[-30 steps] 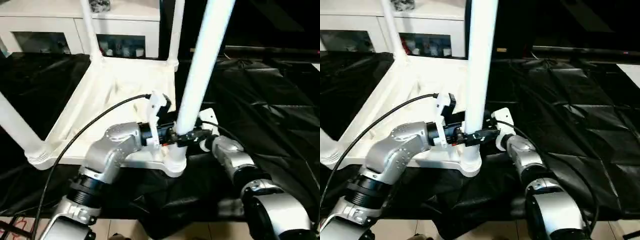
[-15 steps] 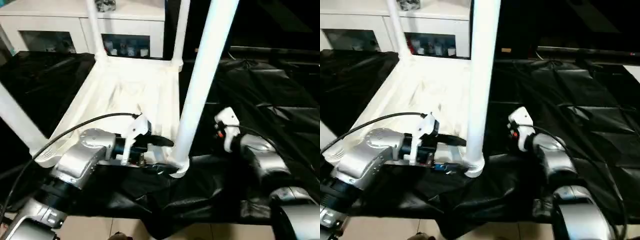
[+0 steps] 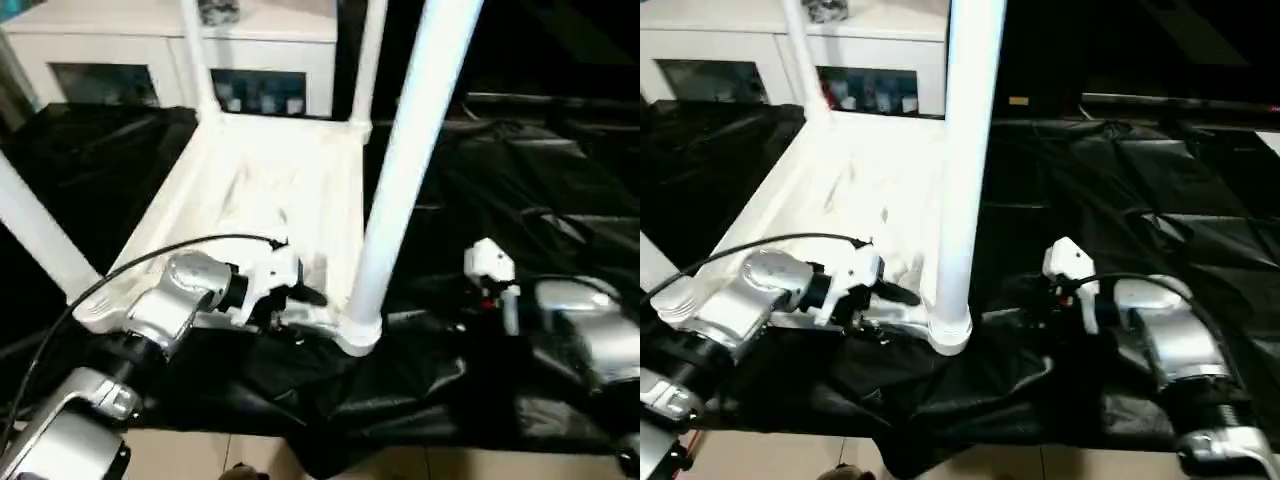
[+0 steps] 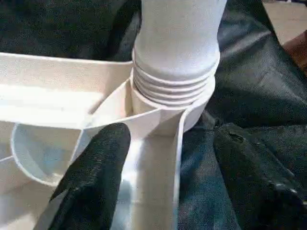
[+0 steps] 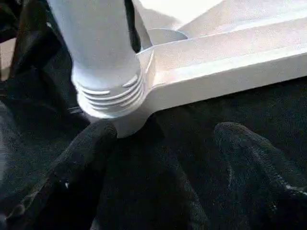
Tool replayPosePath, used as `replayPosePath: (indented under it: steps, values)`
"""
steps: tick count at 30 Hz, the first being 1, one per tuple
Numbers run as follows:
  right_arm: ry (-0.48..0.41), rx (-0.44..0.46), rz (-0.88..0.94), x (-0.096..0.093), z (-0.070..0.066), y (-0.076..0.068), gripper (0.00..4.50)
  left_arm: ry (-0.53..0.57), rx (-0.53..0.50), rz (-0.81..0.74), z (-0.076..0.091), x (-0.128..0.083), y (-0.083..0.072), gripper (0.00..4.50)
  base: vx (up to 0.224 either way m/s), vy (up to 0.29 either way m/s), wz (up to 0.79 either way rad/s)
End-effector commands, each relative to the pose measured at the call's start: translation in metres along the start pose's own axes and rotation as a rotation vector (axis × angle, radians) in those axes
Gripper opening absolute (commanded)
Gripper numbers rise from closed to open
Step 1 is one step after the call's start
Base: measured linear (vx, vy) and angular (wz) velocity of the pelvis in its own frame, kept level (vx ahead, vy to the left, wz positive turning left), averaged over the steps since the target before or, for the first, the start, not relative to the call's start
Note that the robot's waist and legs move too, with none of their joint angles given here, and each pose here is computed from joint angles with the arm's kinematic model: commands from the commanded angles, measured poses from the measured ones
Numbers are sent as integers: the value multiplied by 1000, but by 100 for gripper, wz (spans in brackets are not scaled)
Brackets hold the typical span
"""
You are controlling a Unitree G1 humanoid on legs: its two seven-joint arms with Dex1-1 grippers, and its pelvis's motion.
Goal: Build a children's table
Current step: Rotate leg to tighten
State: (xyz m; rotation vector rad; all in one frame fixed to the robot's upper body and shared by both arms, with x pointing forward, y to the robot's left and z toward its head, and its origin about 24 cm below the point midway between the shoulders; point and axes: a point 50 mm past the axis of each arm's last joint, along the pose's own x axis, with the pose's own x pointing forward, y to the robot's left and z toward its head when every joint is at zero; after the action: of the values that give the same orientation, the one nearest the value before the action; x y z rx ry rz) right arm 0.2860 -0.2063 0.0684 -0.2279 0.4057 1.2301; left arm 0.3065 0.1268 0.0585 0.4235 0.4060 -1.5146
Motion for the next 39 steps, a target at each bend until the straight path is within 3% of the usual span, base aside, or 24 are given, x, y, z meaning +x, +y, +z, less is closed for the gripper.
replayPosePath:
  steps: [1,7,28,36,39]
  values:
    - [4,-5,33,-1,3,4,375,22,29,-5,4,-2,4,279,0,0,0]
    - [19,18,73,-4,8,13,375,61,10,-18,-9,-8,5,235,0,0,0]
    - [34,51,92,-2,10,17,375,92,-23,-19,-23,-18,7,63,0,0,0]
    - [12,101,109,1,12,19,444,124,-52,-27,-32,-19,3,2,0,0,0]
    - [-8,117,131,7,14,21,444,118,-96,-29,-36,-15,-1,2,0,0,0]
